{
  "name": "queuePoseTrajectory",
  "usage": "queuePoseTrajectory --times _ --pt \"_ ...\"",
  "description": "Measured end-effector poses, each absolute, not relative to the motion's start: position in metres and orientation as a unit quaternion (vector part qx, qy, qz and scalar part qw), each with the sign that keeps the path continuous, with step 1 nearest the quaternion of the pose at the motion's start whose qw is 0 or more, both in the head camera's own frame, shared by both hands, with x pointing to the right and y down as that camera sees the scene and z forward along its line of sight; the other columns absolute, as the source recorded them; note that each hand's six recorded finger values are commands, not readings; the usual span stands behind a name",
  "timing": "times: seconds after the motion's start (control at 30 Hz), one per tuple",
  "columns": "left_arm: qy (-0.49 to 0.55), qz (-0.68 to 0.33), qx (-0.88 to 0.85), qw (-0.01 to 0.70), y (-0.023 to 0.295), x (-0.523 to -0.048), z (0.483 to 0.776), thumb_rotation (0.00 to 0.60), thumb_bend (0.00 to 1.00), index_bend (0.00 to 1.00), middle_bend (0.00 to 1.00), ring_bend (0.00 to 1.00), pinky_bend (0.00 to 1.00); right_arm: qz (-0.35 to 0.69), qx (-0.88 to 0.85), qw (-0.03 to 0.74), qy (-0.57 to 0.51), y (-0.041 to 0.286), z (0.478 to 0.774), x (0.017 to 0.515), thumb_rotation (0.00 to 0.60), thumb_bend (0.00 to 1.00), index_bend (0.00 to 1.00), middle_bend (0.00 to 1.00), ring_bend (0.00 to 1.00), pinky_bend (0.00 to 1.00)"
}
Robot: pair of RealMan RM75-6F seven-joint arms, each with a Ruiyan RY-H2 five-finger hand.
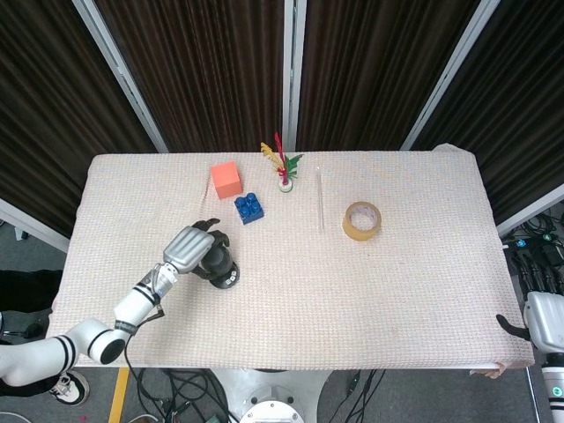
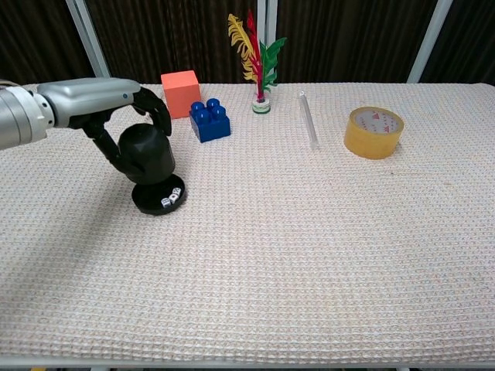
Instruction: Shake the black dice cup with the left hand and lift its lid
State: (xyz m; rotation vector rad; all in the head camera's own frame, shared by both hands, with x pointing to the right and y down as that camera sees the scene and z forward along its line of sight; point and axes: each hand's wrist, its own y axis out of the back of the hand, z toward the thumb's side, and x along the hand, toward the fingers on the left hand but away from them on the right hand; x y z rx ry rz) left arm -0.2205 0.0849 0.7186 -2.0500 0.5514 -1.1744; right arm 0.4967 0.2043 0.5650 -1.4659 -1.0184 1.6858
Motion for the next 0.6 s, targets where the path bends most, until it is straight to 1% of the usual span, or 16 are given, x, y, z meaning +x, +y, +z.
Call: queuePoseTrajectory --times 0.13,0.17,0.2,0.27,0.3,0.33,0.4,0.47,0.6 --pt "0.224 -0.469 -0.777 0.357 0.074 -0.231 0.716 0.6 0.15 0.36 0.38 0.11 0.2 0.646 -0.562 0.337 -0.392 0.204 0.564 0.497 0.6 0.09 0.0 0.0 0.0 0.0" --pt "0.226 -0.474 -0.773 0.356 0.072 -0.235 0.717 0.6 0.15 0.35 0.36 0.1 0.2 0.646 -0.562 0.337 -0.391 0.204 0.564 0.497 0.6 0.09 0.0 0.0 0.0 0.0" --pt "0.227 -0.481 -0.769 0.354 0.07 -0.24 0.718 0.6 0.14 0.32 0.29 0.09 0.2 0.646 -0.562 0.337 -0.391 0.204 0.565 0.497 0.6 0.09 0.0 0.0 0.0 0.0" --pt "0.225 -0.492 -0.765 0.349 0.069 -0.247 0.72 0.6 0.11 0.25 0.09 0.03 0.19 0.647 -0.563 0.337 -0.39 0.204 0.565 0.496 0.6 0.09 0.0 0.0 0.0 0.0" --pt "0.223 -0.499 -0.762 0.348 0.068 -0.252 0.722 0.6 0.1 0.21 0.03 0.01 0.19 0.647 -0.563 0.337 -0.39 0.204 0.565 0.496 0.6 0.09 0.0 0.0 0.0 0.0" --pt "0.224 -0.502 -0.76 0.347 0.068 -0.255 0.723 0.6 0.1 0.18 0.0 0.0 0.19 0.647 -0.563 0.337 -0.389 0.204 0.565 0.496 0.6 0.09 0.0 0.0 0.0 0.0" --pt "0.229 -0.504 -0.759 0.344 0.066 -0.258 0.723 0.6 0.09 0.14 0.0 0.0 0.19 0.647 -0.562 0.338 -0.39 0.203 0.564 0.495 0.6 0.09 0.0 0.0 0.0 0.0" --pt "0.231 -0.503 -0.76 0.339 0.067 -0.26 0.724 0.6 0.08 0.12 0.0 0.0 0.18 0.647 -0.562 0.338 -0.39 0.203 0.564 0.495 0.6 0.09 0.0 0.0 0.0 0.0" --pt "0.235 -0.496 -0.765 0.337 0.067 -0.26 0.722 0.6 0.06 0.11 0.0 0.0 0.16 0.646 -0.562 0.338 -0.39 0.204 0.564 0.495 0.6 0.09 0.0 0.0 0.0 0.0"
